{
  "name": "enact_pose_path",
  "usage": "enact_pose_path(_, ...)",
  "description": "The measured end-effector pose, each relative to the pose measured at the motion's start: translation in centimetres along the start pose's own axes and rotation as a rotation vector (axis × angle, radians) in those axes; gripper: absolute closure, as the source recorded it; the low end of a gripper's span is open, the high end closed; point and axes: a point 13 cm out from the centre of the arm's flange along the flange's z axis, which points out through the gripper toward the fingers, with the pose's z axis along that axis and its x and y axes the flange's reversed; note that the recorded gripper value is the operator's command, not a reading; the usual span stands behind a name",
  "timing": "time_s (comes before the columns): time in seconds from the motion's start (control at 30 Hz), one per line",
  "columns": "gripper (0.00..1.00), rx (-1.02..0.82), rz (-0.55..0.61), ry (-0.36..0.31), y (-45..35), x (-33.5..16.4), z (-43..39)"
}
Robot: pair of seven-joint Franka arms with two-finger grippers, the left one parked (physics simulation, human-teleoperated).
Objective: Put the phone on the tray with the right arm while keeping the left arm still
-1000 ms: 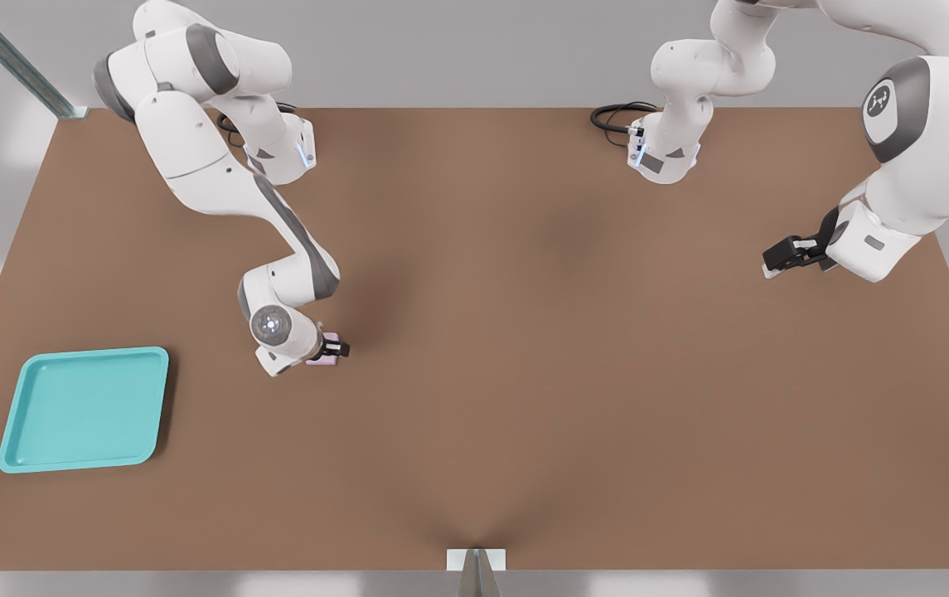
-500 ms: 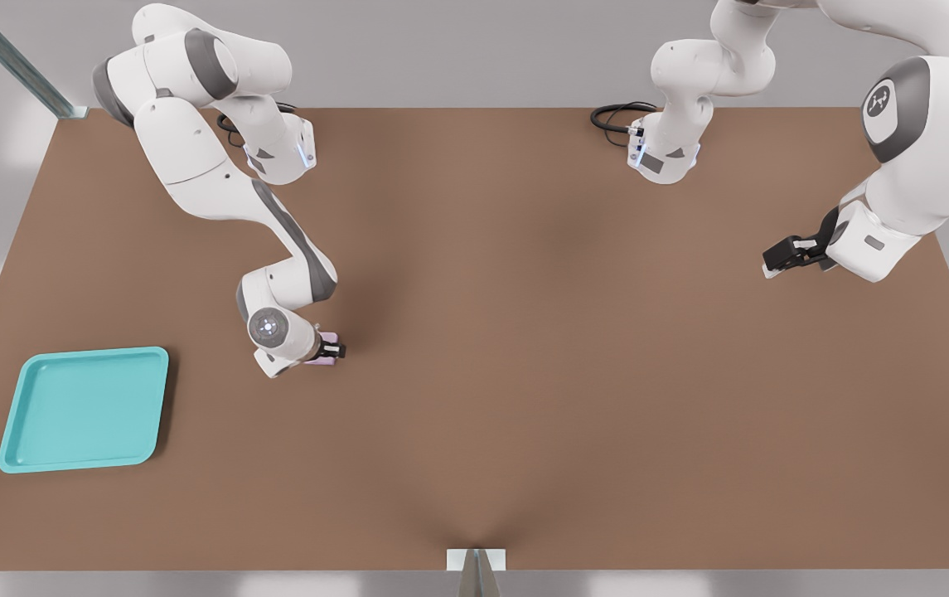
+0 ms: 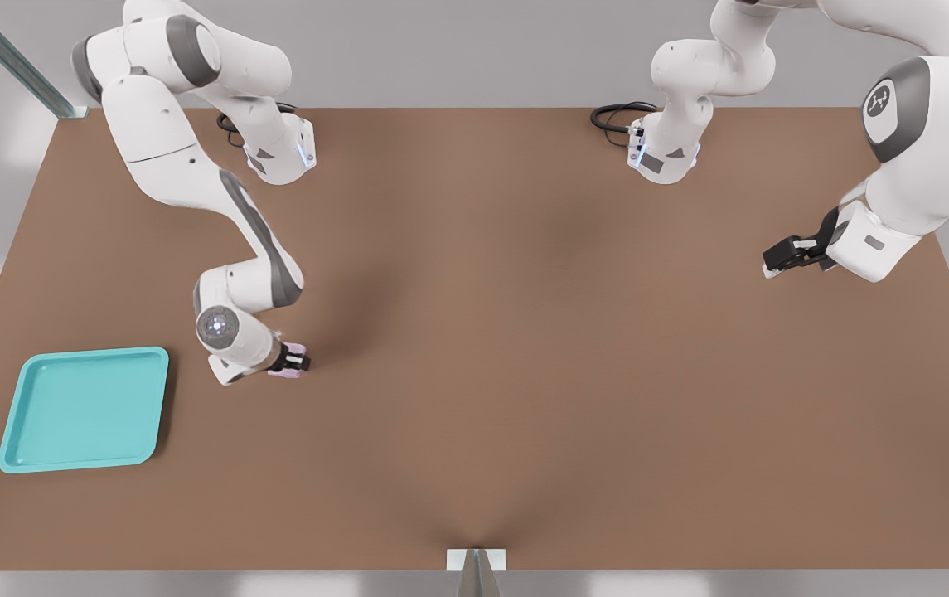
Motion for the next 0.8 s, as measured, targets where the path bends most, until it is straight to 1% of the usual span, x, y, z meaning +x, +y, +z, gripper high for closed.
enact_pose_path(0.13, 0.2, 0.048, 0.065, -0.038, -8.7, -4.0, -1.0)
enact_pose_path(0.23, 0.2, 0.082, 0.096, -0.058, -15.2, -5.9, -1.8)
enact_pose_path(0.33, 0.2, 0.084, 0.16, -0.074, -22.8, -8.0, -2.4)
enact_pose_path(0.43, 0.17, 0.059, 0.209, -0.106, -30.5, -11.0, -2.3)
enact_pose_path(0.47, 0.03, 0.057, 0.215, -0.12, -33.5, -12.4, -1.7)
enact_pose_path(0.5, 0.0, 0.056, 0.212, -0.129, -35.9, -13.3, -1.0)
enact_pose_path(0.57, 0.0, 0.048, 0.176, -0.132, -37.9, -13.7, 0.0)
enact_pose_path(0.6, 0.0, 0.038, 0.151, -0.144, -37.9, -14.1, -0.7)
enact_pose_path(0.63, 0.0, 0.024, 0.118, -0.18, -36.9, -14.7, -3.7)
enact_pose_path(0.67, 0.0, 0.009, 0.067, -0.239, -34.4, -15.6, -9.6)
enact_pose_path(0.7, 0.0, -0.001, -0.016, -0.314, -29.8, -16.1, -17.8)
enact_pose_path(0.73, 0.0, -0.012, -0.128, -0.383, -23.2, -15.2, -26.2)
enact_pose_path(0.77, 0.0, -0.014, -0.24, -0.428, -16.4, -12.8, -33.3)
enact_pose_path(0.8, 0.0, -0.006, -0.323, -0.441, -11.7, -9.0, -38.0)
